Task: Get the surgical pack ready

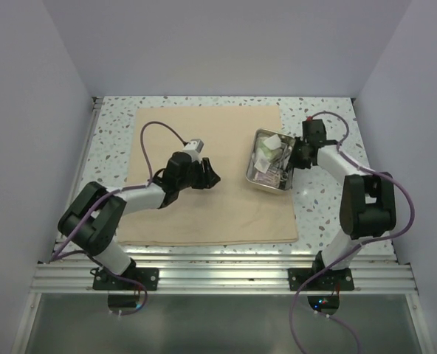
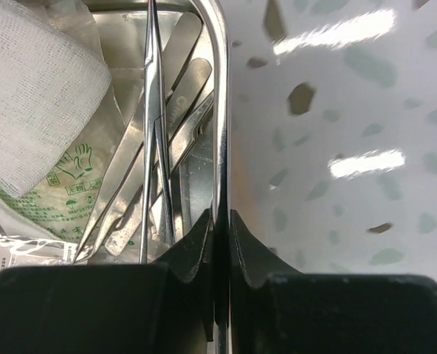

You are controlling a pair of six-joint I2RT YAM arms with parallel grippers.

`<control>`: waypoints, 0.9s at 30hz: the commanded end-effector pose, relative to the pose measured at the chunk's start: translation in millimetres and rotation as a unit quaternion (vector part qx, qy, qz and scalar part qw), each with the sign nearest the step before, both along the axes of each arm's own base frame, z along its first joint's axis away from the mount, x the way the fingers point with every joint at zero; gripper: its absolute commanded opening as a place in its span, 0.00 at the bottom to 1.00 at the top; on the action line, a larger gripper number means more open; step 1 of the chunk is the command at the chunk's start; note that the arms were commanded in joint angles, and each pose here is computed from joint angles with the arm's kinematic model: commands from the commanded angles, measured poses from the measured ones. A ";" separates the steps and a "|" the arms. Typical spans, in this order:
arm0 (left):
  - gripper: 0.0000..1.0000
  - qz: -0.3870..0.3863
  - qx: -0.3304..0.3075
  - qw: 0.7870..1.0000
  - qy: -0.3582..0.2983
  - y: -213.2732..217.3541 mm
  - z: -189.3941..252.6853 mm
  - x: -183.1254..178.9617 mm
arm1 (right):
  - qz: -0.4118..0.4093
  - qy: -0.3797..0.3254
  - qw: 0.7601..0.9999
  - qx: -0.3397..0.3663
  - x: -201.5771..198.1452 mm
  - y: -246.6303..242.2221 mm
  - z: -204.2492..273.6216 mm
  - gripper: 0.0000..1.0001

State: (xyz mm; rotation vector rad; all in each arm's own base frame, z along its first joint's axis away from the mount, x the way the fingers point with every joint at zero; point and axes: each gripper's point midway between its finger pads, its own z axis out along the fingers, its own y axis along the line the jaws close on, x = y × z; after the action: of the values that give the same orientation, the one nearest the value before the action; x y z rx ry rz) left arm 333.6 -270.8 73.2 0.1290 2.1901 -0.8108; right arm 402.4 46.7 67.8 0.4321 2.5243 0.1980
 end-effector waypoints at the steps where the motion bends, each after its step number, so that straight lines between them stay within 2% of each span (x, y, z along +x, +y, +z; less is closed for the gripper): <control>1: 0.52 0.011 0.004 1.000 -0.025 7.0 14.5 4.0 | -0.057 -0.065 0.994 0.063 6.4 29.6 30.2 0.00; 5: 0.53 0.028 0.007 0.999 -0.024 14.3 17.4 5.8 | -0.118 -0.055 0.988 0.078 -10.1 44.5 18.6 0.00; 14: 0.53 0.054 0.000 0.998 -0.032 24.5 29.1 4.5 | -0.213 -0.053 0.975 0.043 -52.5 75.3 22.0 0.00; 27: 0.54 0.059 0.005 0.998 -0.032 27.9 27.7 3.4 | -0.231 -0.023 0.972 -0.018 -87.6 135.7 -9.9 0.00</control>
State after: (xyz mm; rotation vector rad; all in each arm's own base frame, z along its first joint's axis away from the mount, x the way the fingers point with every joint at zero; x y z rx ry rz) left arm 333.0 -247.8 92.6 0.0556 2.1487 -0.7289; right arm 296.7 171.4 37.9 0.8483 2.4485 -0.0333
